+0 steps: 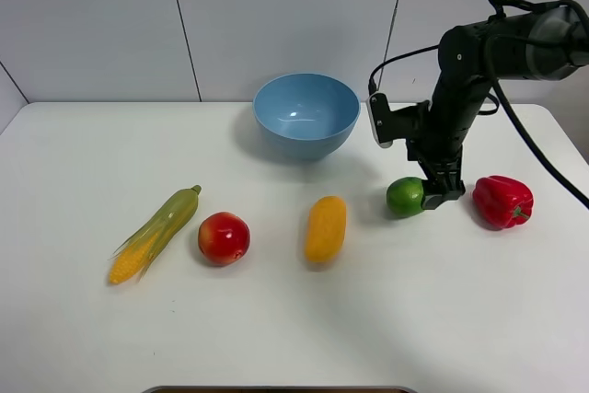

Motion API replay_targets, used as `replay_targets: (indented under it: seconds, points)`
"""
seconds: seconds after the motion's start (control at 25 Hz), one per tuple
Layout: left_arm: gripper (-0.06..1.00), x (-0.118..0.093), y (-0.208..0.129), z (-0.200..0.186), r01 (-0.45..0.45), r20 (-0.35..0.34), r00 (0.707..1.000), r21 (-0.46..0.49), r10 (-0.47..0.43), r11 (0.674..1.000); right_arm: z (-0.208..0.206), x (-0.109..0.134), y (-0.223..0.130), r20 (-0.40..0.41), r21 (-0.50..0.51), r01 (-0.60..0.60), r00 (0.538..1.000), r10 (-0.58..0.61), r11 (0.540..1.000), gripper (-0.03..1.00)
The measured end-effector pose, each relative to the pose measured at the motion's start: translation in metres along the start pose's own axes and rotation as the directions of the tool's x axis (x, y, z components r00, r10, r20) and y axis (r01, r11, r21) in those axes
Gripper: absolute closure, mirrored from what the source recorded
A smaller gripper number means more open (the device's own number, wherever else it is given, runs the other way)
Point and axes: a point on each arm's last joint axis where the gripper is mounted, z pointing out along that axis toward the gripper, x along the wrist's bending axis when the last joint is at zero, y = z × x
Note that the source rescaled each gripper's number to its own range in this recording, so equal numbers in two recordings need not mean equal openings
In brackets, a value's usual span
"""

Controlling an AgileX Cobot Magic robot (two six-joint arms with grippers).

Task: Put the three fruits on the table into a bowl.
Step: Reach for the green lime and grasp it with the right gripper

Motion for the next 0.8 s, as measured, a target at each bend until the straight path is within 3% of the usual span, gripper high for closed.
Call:
replay_targets:
  seconds: [0.12,0.8]
  points:
    - [-0.06,0.000,0.000,0.000,-0.001,0.000,1.000,0.000,0.001,1.000,0.004,-0.005,0.002,0.041,-0.014,0.006,0.999,-0.006,1.000,0.09]
    - [-0.06,0.000,0.000,0.000,-0.001,0.000,1.000,0.000,0.001,1.000,0.041,-0.002,0.001,-0.064,0.019,0.011,0.998,-0.010,1.000,0.09]
